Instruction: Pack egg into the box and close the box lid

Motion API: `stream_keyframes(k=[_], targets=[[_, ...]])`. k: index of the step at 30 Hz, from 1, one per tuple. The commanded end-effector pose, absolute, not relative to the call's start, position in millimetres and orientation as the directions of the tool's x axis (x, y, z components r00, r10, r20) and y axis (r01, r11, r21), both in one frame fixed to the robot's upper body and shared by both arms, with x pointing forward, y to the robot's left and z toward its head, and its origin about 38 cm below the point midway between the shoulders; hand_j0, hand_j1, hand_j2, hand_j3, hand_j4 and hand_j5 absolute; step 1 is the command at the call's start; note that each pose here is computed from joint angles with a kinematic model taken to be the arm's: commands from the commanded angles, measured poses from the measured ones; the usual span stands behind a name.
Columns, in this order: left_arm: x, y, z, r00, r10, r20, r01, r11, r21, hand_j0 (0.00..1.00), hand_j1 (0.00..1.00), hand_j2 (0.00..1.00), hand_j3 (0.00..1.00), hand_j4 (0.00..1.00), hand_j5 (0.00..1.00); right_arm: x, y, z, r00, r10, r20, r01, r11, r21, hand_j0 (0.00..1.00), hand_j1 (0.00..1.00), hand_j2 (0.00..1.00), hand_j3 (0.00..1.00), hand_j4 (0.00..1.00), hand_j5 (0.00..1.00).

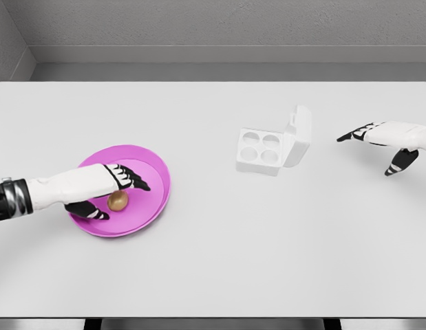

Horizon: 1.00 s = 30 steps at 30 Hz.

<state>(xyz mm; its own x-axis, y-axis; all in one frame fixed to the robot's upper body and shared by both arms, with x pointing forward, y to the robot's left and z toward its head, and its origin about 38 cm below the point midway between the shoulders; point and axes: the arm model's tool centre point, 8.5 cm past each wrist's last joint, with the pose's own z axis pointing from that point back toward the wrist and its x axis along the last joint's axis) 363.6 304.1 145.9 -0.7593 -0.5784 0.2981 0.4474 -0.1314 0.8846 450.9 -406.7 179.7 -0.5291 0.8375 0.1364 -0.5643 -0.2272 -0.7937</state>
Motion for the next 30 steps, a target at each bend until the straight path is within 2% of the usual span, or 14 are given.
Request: stream_keyframes(k=[1, 26, 28, 30], targets=[[364.5, 303.7, 144.5, -0.754, -0.580, 0.309, 0.453, -0.119, 0.884, 0.91, 0.91, 0.91, 0.91, 0.91, 0.91, 450.8, -406.0, 179.8, -0.530, 0.837, 0.140, -0.564, -0.224, -0.795, 1.00, 1.00, 1.00, 1.00, 1.00, 1.00], [364.2, 302.5, 144.5, -0.755, -0.578, 0.311, 0.453, -0.116, 0.884, 0.91, 0.91, 0.91, 0.91, 0.91, 0.91, 450.2, -404.9, 179.4, -0.534, 0.834, 0.139, -0.565, -0.229, -0.793, 1.00, 1.00, 1.00, 1.00, 1.00, 1.00], [364.2, 303.0, 144.6, -0.755, -0.578, 0.310, 0.453, -0.117, 0.884, 0.88, 0.88, 0.88, 0.88, 0.88, 0.88, 450.6, -404.8, 180.1, -0.534, 0.834, 0.138, -0.563, -0.229, -0.794, 1.00, 1.00, 1.00, 1.00, 1.00, 1.00], [364.0, 303.8, 144.7, -0.753, -0.579, 0.311, 0.454, -0.116, 0.884, 0.75, 0.75, 0.75, 0.75, 0.75, 0.75, 450.6, -404.8, 180.1, -0.534, 0.834, 0.138, -0.563, -0.229, -0.794, 1.00, 1.00, 1.00, 1.00, 1.00, 1.00]])
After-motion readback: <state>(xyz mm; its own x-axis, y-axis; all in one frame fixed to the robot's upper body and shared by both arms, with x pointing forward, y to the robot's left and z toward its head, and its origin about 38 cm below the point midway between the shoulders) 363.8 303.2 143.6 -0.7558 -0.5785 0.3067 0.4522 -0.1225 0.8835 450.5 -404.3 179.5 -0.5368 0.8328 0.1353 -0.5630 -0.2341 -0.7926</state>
